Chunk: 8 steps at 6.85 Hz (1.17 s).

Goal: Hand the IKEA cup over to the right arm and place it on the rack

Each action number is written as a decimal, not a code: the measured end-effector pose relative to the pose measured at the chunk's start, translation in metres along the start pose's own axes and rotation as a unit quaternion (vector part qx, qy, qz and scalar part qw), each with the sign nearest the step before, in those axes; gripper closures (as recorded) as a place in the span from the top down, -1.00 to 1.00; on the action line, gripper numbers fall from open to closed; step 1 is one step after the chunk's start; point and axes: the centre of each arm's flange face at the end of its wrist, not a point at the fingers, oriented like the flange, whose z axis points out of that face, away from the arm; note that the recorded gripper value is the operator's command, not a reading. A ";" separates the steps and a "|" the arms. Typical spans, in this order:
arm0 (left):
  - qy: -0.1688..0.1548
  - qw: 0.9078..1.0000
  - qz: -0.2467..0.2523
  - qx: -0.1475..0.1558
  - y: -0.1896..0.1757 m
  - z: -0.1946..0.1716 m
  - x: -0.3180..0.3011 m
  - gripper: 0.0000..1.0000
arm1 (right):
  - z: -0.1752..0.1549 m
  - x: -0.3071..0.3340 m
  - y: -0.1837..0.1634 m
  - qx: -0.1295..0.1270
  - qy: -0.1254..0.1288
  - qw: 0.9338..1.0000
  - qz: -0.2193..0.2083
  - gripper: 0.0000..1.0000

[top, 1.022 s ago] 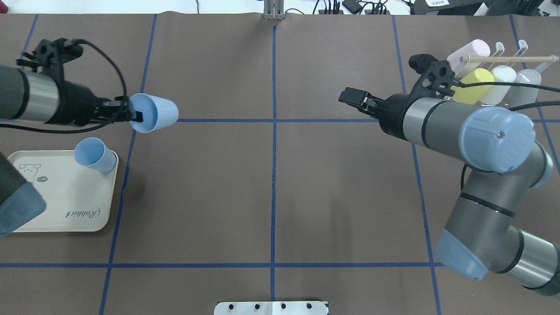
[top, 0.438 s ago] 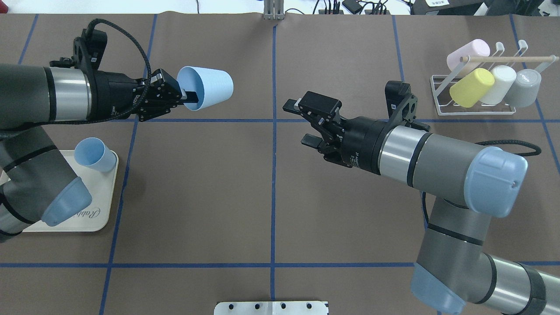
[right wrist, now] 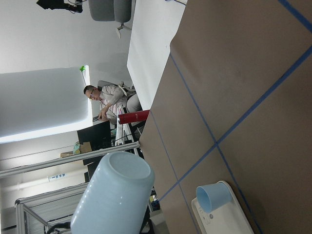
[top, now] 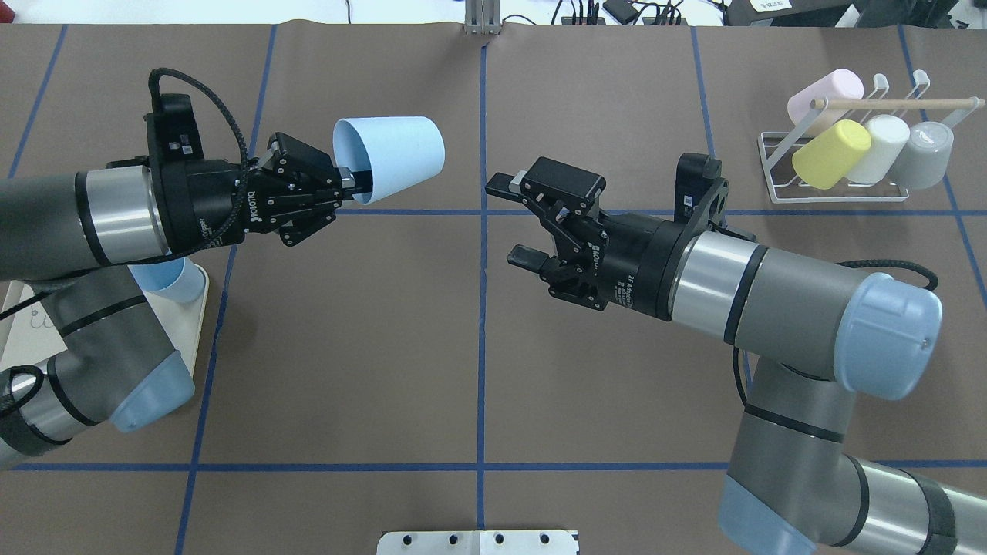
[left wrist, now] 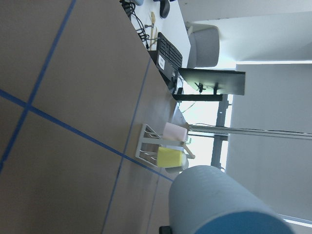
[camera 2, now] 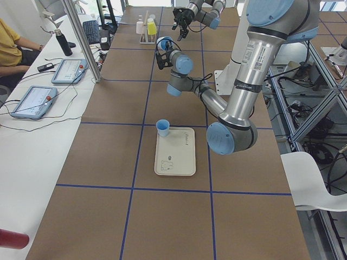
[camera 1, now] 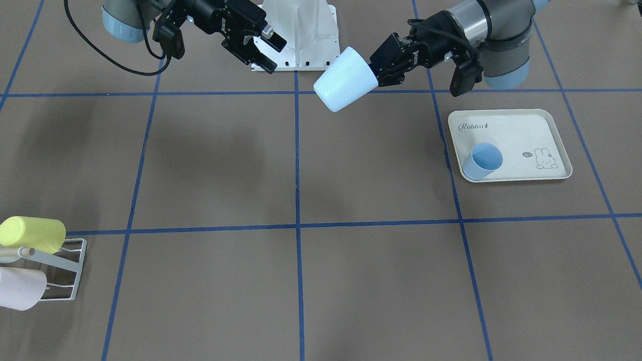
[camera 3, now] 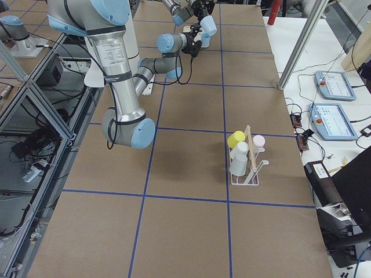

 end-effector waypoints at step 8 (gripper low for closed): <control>0.047 0.997 -0.046 -0.041 0.054 0.031 -0.010 -1.00 | -0.008 0.001 0.002 -0.018 -0.047 0.997 0.063 0.95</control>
